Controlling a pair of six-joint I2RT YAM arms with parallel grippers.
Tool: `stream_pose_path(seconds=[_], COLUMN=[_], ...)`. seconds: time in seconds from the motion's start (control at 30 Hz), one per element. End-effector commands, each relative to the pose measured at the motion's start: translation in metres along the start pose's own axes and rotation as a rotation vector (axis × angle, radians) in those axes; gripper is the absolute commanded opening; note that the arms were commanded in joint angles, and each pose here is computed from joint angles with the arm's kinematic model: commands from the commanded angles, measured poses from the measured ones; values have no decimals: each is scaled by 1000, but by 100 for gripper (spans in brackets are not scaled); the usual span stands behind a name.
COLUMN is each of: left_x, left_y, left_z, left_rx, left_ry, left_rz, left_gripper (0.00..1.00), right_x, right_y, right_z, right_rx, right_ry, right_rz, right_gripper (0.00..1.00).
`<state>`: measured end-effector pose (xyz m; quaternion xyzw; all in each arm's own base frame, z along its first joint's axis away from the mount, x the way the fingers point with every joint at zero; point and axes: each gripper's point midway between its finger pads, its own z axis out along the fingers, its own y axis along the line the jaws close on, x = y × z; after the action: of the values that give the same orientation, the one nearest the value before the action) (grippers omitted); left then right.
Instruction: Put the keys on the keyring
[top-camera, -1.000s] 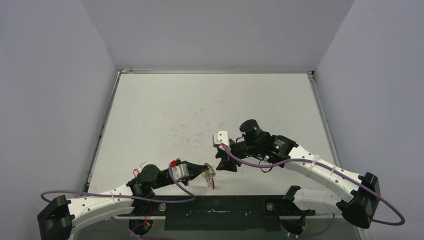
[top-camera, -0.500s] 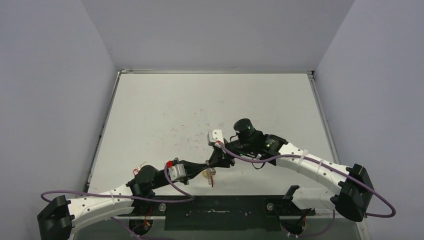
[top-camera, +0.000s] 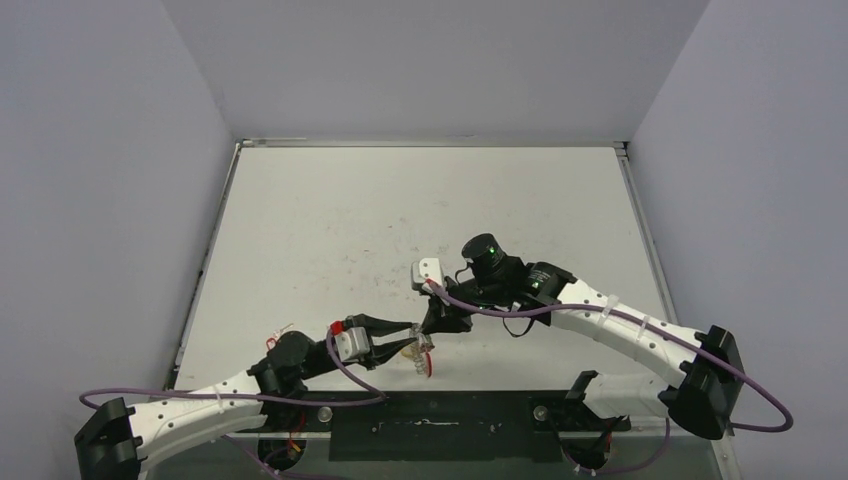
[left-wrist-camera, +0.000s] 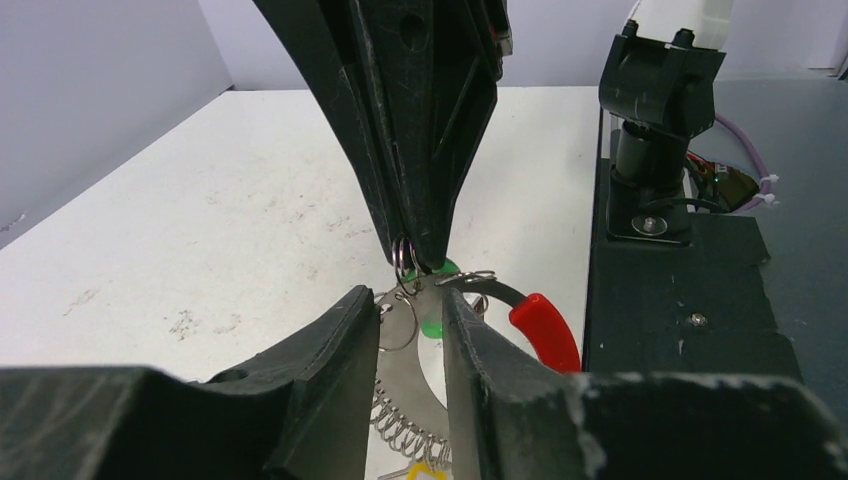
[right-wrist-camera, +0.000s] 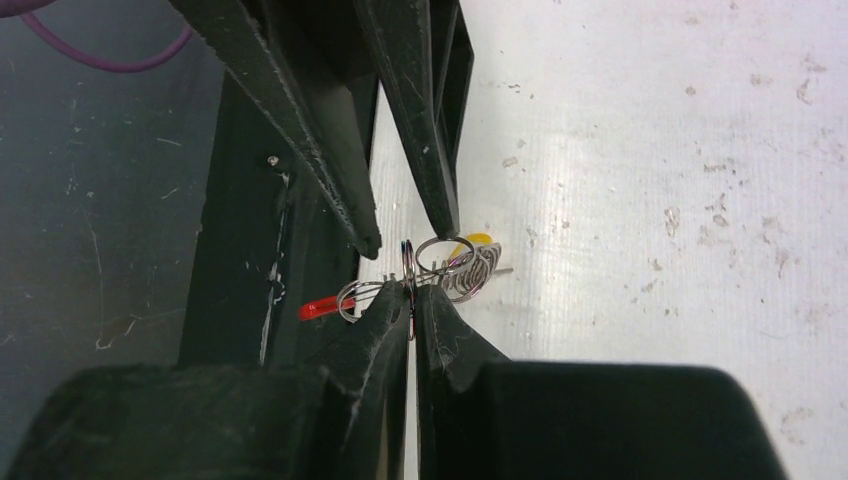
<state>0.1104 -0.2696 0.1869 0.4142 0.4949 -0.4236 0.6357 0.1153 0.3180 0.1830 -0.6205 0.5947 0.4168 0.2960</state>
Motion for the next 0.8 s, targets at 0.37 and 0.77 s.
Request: stream_pose_path(seconds=[0.37, 0.77], left_x=[-7, 7], left_y=[9, 3], left_z=[-3, 7], left_rx=[-11, 37], left_ry=[197, 253], left_rz=[48, 31], left_gripper=[34, 29], right_x=[7, -3], right_y=[-11, -9], right_z=[-13, -2], right_rx=[155, 140], right_ry=[447, 464], right_rz=[119, 123], right_gripper=[0, 0])
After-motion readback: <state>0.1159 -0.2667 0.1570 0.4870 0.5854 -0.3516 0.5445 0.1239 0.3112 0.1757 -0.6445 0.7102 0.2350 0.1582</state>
